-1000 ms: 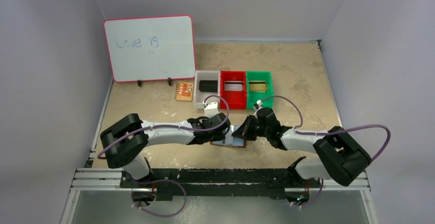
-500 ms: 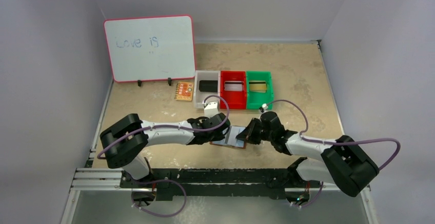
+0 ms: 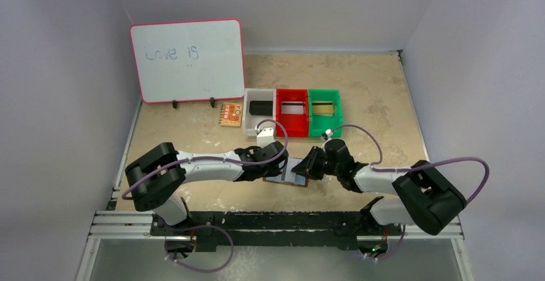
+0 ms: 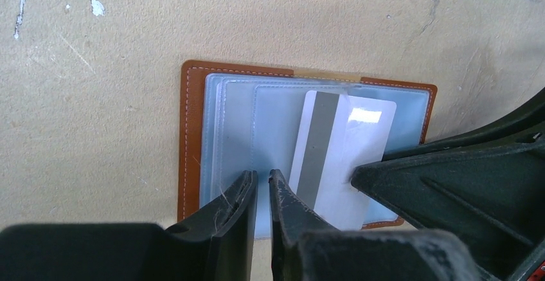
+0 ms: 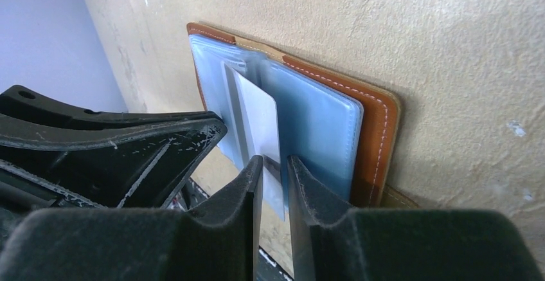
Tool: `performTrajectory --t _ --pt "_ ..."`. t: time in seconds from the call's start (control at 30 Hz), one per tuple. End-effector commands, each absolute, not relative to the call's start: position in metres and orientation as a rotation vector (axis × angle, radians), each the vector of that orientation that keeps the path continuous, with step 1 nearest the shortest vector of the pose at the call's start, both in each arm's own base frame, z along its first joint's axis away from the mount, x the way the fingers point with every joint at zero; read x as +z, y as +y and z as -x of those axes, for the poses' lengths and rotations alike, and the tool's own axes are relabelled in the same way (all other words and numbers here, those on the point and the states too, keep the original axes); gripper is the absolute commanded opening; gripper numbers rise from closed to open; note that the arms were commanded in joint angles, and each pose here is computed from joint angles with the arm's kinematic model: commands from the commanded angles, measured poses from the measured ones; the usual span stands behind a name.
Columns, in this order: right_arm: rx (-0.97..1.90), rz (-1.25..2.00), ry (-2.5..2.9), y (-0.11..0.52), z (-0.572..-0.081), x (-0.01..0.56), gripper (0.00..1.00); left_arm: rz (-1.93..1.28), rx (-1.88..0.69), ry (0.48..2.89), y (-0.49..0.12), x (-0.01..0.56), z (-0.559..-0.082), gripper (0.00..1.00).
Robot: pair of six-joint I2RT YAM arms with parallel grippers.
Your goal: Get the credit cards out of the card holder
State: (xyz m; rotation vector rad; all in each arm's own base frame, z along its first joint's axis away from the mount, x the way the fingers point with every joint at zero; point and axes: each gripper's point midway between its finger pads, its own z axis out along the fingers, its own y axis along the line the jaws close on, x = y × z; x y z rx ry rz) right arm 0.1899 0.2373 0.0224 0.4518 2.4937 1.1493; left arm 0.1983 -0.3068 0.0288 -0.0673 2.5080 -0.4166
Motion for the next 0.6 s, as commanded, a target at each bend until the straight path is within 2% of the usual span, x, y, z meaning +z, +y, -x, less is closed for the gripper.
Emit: performTrajectory --t 0.0,0.07,0.33,0.57 --pt "1.215 -0.417 2.441 0.247 -0.199 0.037 0.23 0.000 -0.303 2.586 -0.286 0.005 -0.184 0.13" --pt "1.219 -0.412 2.444 0.247 -0.199 0.036 0.22 0.001 -0.302 2.586 -0.286 0.006 -0.184 0.12" --pt "1.170 -0.433 2.454 0.241 -0.198 0.032 0.03 0.004 -0.290 2.577 -0.284 0.008 -0.186 0.12" --pt "1.098 -0.454 2.448 0.230 -0.197 0.036 0.00 0.019 -0.302 2.566 -0.285 0.012 -0.187 0.12"
